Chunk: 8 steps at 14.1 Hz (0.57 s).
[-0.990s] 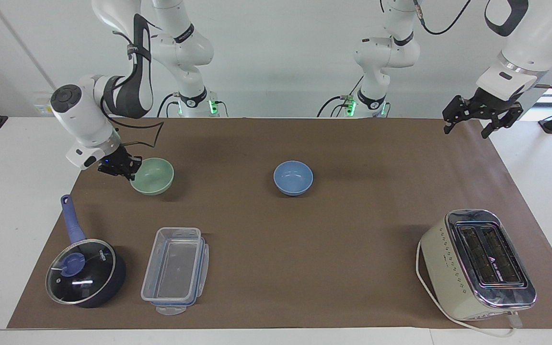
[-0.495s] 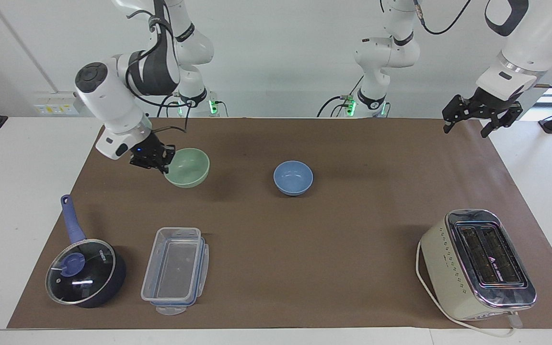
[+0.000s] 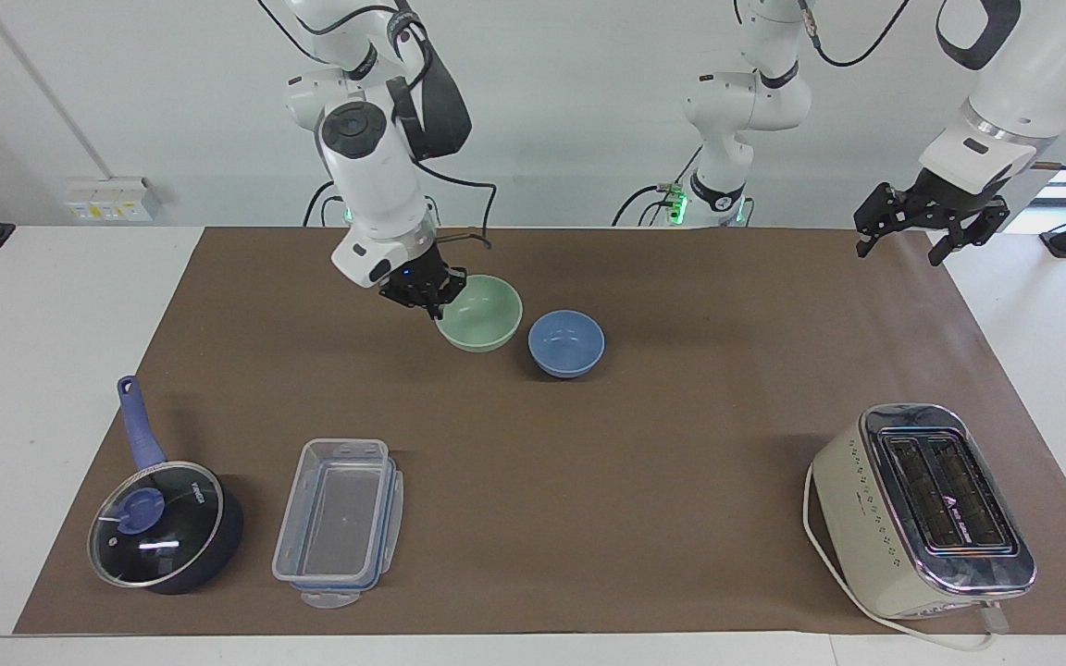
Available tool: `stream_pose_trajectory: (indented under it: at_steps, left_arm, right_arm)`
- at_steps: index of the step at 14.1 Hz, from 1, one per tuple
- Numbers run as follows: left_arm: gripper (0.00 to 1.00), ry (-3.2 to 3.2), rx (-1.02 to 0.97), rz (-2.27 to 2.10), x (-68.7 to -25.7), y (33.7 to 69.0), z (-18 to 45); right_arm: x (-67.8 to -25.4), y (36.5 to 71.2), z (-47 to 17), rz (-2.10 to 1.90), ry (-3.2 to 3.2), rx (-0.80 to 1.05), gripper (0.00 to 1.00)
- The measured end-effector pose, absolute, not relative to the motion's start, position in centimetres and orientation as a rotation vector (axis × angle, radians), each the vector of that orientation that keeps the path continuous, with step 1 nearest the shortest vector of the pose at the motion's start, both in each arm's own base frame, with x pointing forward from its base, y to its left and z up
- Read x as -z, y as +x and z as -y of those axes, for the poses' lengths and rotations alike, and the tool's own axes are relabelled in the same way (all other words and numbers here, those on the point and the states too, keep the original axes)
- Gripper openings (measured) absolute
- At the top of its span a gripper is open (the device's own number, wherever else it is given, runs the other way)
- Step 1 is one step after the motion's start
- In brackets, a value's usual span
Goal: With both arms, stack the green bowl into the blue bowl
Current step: 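Carry the green bowl with the right gripper over the blue bowl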
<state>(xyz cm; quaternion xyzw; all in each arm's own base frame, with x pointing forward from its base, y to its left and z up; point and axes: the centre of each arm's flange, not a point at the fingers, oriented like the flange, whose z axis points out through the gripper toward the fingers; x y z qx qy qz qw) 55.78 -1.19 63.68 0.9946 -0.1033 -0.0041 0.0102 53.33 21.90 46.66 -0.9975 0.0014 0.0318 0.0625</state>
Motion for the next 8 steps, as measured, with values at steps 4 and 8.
stream_pose_trajectory:
  at_steps: [4, 8]
  left_arm:
    - [1.0, 3.104, 0.009, 0.323, -63.8, 55.7, 1.2]
    - [1.0, 3.104, 0.01, 0.323, -63.8, 55.7, 1.2]
  right_arm:
    - [-46.5, 52.5, -24.9, -0.01, -2.989, -0.114, 0.04]
    - [-44.2, 51.5, -29.8, -0.035, -2.99, -0.11, 0.04]
